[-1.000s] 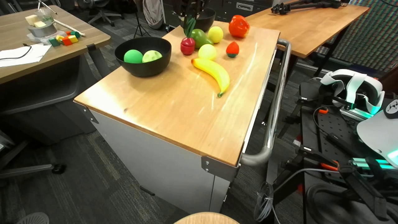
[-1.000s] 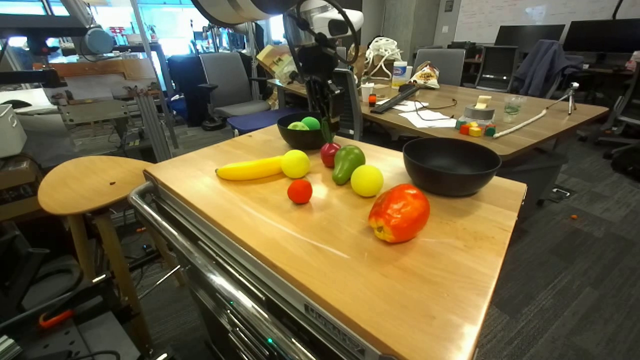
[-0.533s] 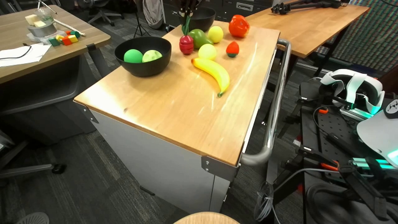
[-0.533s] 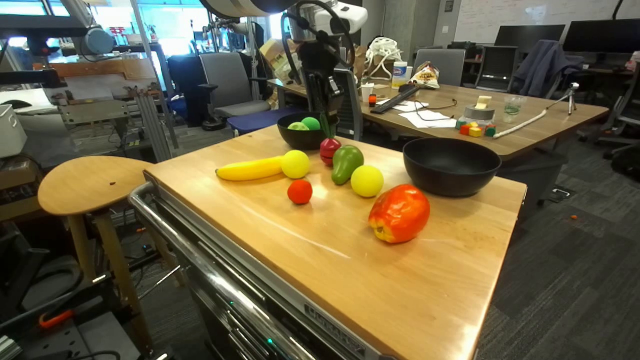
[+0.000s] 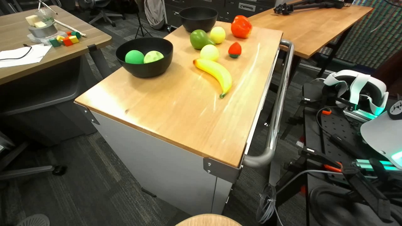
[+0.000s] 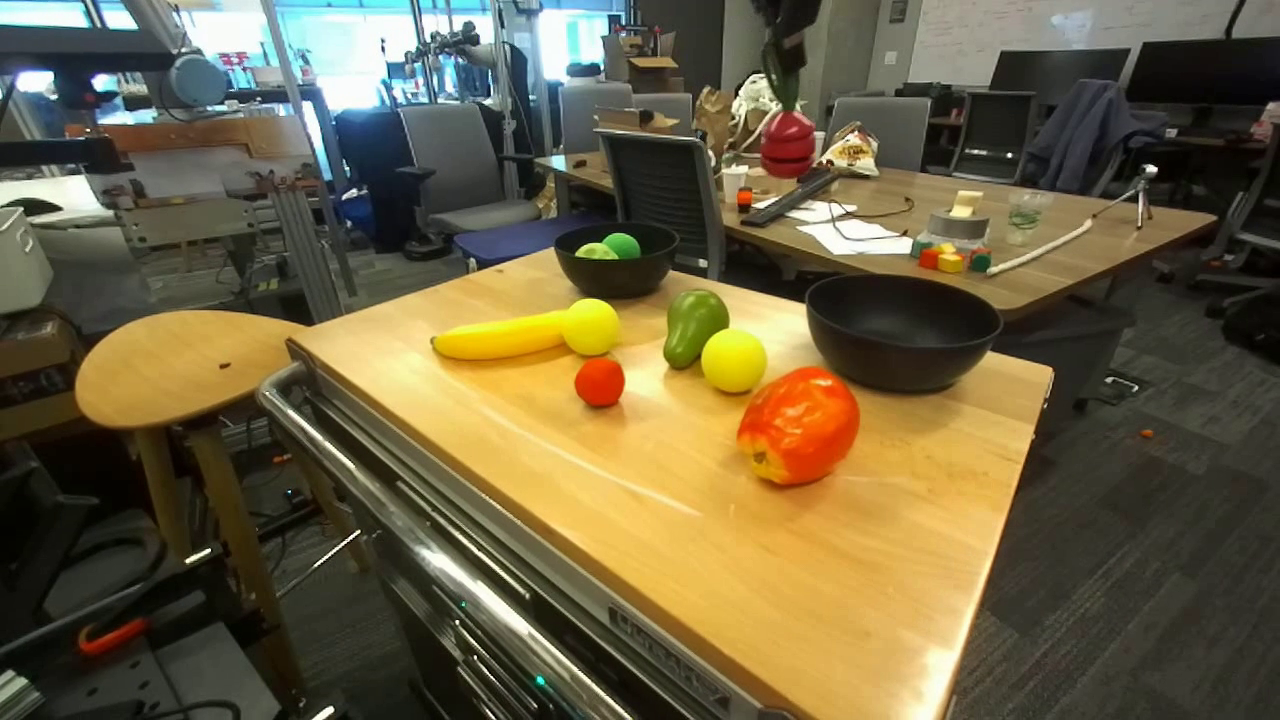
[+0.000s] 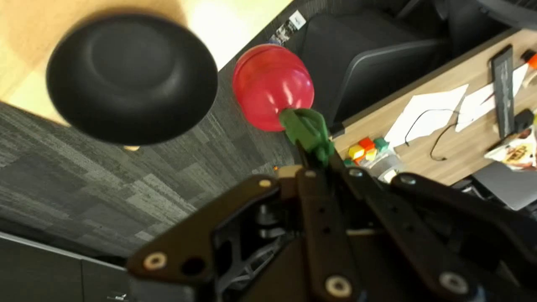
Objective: Put the fruits inside the two black bowls
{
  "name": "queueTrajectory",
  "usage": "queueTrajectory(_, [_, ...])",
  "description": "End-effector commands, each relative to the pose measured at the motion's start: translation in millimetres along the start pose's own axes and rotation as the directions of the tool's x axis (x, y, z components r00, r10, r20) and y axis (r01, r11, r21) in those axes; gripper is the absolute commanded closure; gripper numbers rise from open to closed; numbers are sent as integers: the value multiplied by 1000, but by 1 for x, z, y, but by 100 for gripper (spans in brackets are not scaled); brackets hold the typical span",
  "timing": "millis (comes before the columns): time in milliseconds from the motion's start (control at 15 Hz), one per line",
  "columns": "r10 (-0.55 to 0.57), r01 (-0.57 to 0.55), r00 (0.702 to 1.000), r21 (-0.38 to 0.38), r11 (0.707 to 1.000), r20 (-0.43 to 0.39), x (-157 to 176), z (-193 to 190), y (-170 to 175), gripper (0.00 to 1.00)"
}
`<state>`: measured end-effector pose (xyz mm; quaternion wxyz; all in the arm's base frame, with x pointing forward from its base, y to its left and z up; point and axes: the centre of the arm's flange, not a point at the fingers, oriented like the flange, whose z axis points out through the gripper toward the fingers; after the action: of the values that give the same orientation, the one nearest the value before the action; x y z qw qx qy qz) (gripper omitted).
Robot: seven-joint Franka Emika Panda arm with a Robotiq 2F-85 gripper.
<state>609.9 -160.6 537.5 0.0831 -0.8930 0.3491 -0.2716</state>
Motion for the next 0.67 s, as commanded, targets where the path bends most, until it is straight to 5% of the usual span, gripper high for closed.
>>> queueTrajectory(0, [38,-38,999,-16,999,-16,54,-7,31,99])
queueTrajectory(600, [9,-3,996,-76,997,85,79,102,79,99])
